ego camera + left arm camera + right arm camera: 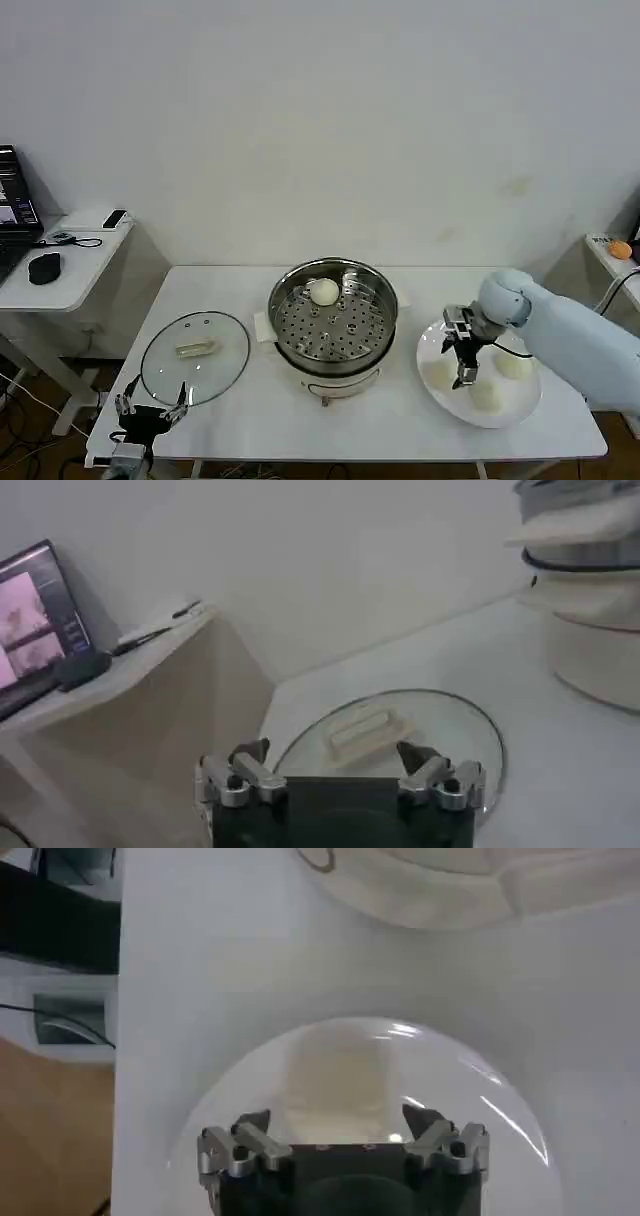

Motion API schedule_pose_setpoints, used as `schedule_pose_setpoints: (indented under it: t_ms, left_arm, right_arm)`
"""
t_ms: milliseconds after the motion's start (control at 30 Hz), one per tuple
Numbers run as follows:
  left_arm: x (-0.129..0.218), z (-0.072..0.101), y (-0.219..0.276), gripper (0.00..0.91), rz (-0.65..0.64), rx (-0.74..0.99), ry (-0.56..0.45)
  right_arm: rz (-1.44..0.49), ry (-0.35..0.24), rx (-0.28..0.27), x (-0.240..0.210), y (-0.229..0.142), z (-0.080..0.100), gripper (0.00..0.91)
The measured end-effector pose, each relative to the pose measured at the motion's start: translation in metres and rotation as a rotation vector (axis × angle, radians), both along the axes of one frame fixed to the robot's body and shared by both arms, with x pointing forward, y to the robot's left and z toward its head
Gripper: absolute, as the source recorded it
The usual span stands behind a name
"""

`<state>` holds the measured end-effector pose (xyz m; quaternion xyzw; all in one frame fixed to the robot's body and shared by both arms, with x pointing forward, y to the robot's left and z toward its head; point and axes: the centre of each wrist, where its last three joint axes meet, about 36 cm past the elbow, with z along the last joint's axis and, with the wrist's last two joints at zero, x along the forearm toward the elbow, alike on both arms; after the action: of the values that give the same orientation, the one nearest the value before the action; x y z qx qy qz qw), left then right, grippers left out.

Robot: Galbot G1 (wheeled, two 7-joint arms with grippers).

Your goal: Take steamed baozi put them in steamer then cover it.

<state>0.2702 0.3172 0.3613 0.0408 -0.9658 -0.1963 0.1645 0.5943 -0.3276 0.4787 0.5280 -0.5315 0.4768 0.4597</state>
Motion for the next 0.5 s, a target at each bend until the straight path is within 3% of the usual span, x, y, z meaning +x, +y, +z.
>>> schedule_pose_setpoints:
  t_ms: [500]
  left_arm:
    - [0.001, -0.001, 0.003, 0.907, 0.005, 0.006, 0.003]
  right_arm:
    - [0.001, -0.011, -0.014, 0.0, 0.007, -0.021, 0.907]
